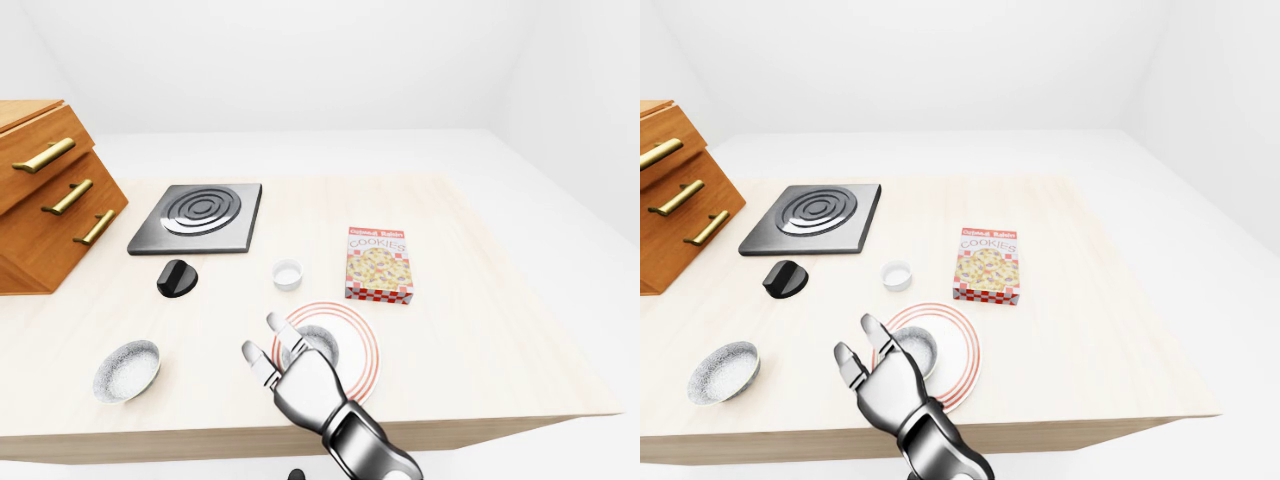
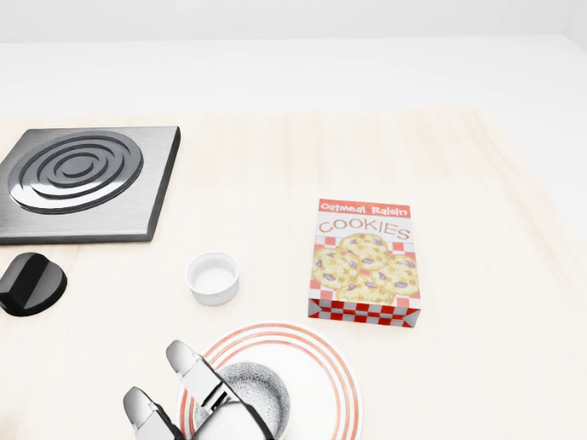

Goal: Pick the akita bowl next to the plate and place it on the plate.

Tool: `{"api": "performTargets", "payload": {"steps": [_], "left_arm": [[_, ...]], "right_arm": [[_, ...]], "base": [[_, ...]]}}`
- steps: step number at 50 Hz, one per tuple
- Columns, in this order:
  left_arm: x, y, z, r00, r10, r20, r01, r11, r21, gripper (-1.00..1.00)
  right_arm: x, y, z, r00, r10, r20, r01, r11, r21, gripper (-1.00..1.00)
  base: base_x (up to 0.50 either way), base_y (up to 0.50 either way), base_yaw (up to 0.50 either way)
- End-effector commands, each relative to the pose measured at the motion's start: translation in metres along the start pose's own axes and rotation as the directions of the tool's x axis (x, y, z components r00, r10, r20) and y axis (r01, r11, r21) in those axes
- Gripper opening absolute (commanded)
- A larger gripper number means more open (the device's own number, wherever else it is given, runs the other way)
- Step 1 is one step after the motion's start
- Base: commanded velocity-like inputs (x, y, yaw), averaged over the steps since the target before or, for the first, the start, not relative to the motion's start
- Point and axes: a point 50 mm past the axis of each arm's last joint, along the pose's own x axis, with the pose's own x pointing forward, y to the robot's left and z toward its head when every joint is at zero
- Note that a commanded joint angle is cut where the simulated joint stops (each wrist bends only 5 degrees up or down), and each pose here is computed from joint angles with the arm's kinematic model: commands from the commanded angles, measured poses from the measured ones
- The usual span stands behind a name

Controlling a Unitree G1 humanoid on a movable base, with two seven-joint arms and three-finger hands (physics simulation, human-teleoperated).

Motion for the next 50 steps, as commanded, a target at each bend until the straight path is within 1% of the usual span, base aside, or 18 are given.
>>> {"api": "performTargets", "payload": {"steps": [1,25,45,50], "left_arm": [[0.0,0.0,0.0,1.0,-0.001,0.001,0.001,1.0,0.0,1.0],[0.0,0.0,0.0,1.0,-0.002,0.001,0.002,1.0,0.0,1.0],[0.0,0.0,0.0,1.0,-0.008,0.003,0.008,1.0,0.001,1.0],[0.0,0.001,0.0,1.0,-0.008,0.003,0.008,1.0,0.001,1.0]], "right_arm": [[-0.001,-0.008,-0.005,1.0,-0.013,-0.019,0.013,1.0,-0.008,1.0],[-0.008,-0.033,-0.022,0.995,-0.05,-0.088,0.049,0.999,-0.019,1.0],[-0.018,-0.056,-0.042,0.982,-0.073,-0.173,0.071,0.997,-0.014,1.0],[-0.02,-0.058,-0.045,0.98,-0.072,-0.186,0.071,0.997,-0.013,1.0]], "base": [[0.0,0.0,0.0],[0.0,0.0,0.0],[0.0,0.0,0.0],[0.0,0.0,0.0]]}}
